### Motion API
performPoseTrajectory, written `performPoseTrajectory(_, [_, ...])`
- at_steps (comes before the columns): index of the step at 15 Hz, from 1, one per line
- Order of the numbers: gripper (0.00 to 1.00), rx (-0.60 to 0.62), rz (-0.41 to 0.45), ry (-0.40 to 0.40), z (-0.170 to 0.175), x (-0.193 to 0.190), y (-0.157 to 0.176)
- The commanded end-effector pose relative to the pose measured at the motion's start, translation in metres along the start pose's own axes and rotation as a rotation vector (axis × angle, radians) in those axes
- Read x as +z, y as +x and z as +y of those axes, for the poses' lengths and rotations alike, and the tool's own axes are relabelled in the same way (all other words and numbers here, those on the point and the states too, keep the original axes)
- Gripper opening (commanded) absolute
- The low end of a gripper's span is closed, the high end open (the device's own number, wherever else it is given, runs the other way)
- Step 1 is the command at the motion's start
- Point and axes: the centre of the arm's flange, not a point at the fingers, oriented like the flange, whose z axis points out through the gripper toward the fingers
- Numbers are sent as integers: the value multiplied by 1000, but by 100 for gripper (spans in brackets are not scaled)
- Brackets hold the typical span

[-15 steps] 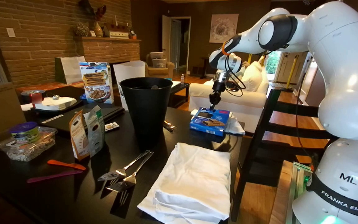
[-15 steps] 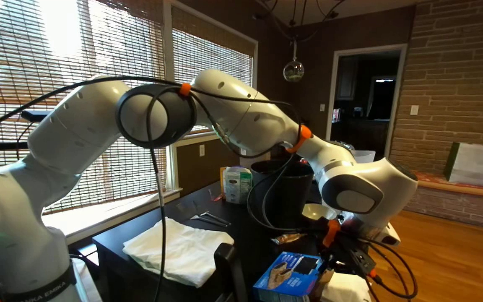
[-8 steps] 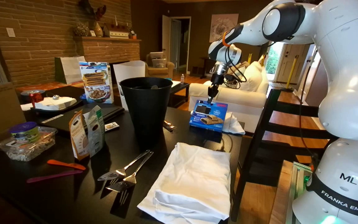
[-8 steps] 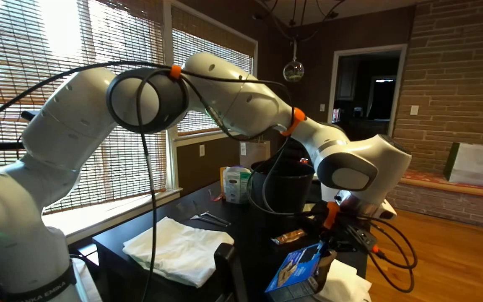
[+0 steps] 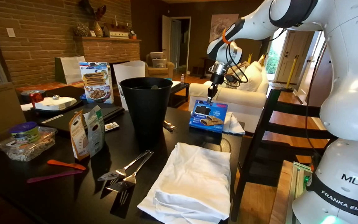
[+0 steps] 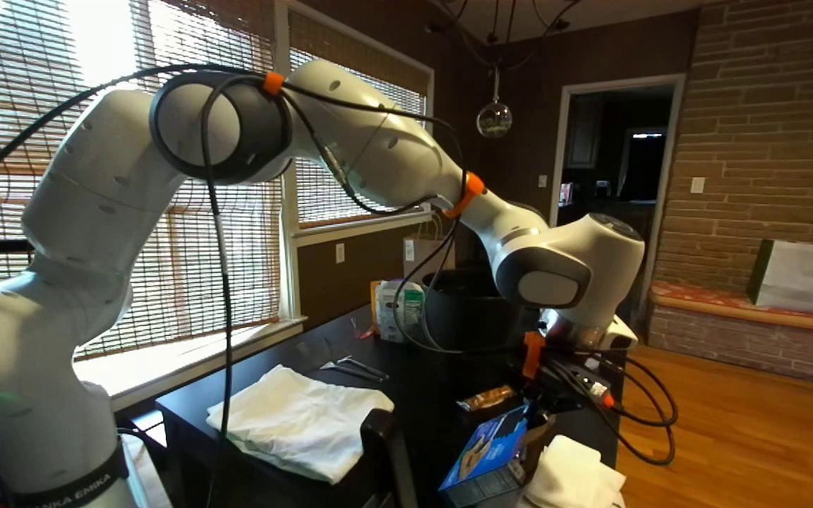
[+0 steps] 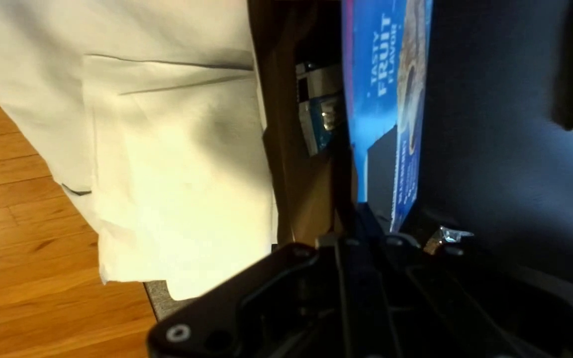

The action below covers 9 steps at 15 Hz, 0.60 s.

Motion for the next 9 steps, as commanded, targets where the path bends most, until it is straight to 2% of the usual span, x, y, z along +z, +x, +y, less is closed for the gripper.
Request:
performPoseTrajectory(1, [0, -42, -2, -41, -37, -1, -20])
performPoseTrajectory(9, [0, -89, 19, -220, -73, -9, -19])
